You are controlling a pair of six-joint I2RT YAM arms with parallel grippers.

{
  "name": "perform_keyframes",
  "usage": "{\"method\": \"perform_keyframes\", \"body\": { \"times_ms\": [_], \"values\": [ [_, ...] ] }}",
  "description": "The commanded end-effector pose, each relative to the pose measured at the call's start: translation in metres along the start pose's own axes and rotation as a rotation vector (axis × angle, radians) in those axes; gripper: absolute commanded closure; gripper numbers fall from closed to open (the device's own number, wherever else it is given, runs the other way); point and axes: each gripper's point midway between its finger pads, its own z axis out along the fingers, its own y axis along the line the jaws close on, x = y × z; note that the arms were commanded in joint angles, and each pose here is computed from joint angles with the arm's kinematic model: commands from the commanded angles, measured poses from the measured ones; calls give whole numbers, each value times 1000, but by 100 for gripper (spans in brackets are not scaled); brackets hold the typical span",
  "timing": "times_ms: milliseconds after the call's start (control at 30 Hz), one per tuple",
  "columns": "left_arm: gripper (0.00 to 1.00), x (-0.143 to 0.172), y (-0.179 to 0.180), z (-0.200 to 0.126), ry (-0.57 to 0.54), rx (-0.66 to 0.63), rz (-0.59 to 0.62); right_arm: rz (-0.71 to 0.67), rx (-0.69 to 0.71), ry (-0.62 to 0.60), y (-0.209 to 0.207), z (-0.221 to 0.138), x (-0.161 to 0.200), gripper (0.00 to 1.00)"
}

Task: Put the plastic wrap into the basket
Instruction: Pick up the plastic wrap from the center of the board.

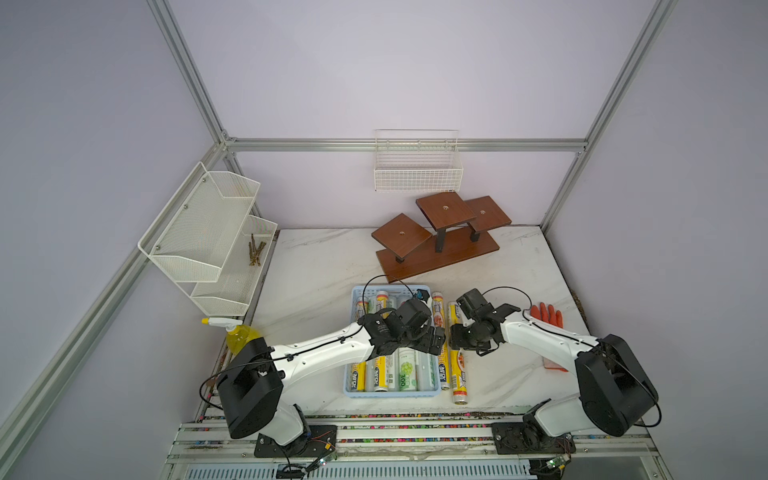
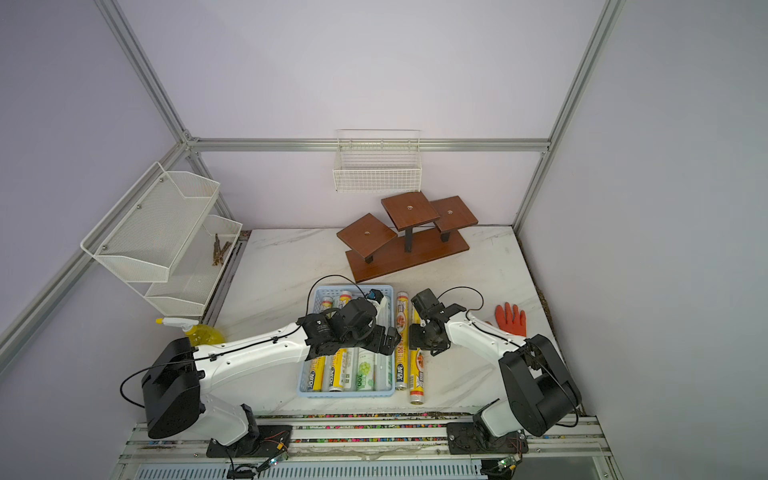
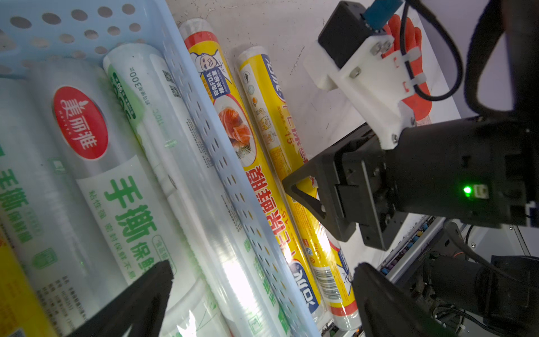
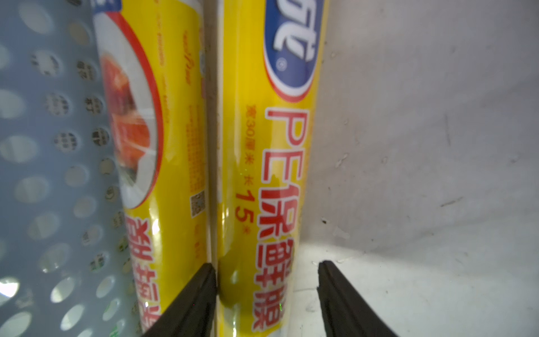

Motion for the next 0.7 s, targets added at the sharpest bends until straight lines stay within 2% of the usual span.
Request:
{"method": "perform_keyframes", "body": {
  "times_ms": [0, 100, 367, 667],
  "values": [
    [0, -20, -18, -8, -62, 46, 9, -25, 59, 17, -7, 1, 2, 41],
    [0, -20, -20, -7, -61, 51, 11, -7, 152, 8, -23, 2, 1, 41],
    [0, -19, -19, -6, -64, 48, 2, -13, 263, 41, -31, 7, 12, 42],
    [0, -14, -13, -8, -79, 40, -20, 23, 221, 63, -26, 21, 21, 47]
  ]
}}
